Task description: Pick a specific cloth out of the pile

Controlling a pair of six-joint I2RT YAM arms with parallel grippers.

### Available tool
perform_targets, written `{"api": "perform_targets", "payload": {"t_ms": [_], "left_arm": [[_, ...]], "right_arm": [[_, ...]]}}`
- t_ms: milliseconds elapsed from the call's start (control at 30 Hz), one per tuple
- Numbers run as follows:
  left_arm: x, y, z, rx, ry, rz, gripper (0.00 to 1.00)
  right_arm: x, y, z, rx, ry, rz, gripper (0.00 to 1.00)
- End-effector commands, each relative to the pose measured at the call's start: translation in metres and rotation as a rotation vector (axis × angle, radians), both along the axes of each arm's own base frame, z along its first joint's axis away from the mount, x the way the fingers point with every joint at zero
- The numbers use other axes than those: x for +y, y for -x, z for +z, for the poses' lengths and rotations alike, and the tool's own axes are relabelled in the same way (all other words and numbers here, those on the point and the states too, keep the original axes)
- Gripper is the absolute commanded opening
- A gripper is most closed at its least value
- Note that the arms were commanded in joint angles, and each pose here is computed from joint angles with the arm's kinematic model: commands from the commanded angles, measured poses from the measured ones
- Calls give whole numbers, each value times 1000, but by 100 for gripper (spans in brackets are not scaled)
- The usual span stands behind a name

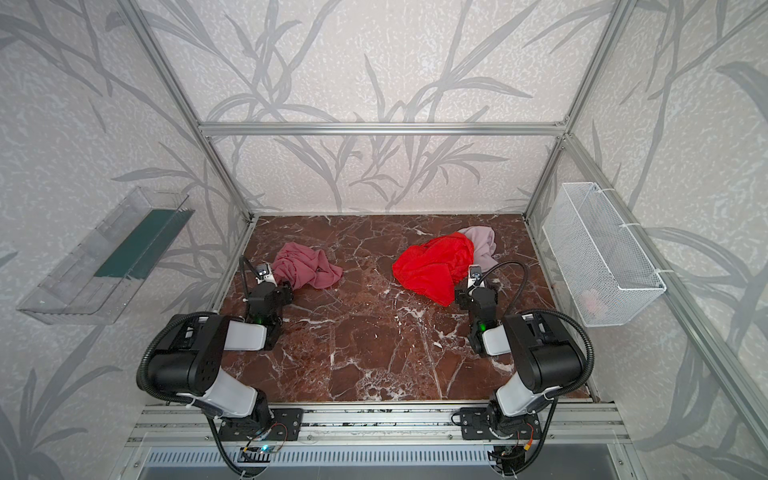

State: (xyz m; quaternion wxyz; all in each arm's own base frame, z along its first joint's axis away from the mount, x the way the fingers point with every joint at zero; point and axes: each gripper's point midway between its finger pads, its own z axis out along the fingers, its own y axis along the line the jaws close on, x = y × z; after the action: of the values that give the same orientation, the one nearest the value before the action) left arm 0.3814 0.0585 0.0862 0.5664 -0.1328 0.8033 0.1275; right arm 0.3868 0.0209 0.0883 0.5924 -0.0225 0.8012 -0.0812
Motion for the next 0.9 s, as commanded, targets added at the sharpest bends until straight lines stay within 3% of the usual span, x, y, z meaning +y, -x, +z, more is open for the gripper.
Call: {"api": "perform_targets", "payload": {"t_ms": [0, 867], "left_arm": [[-2, -7, 13, -44, -10, -21, 75], [-1, -6, 13, -46, -12, -19, 76]], "right_arm": [[4, -7, 8, -15, 1, 12, 99], [4, -7, 9, -21, 5, 13, 99]]}}
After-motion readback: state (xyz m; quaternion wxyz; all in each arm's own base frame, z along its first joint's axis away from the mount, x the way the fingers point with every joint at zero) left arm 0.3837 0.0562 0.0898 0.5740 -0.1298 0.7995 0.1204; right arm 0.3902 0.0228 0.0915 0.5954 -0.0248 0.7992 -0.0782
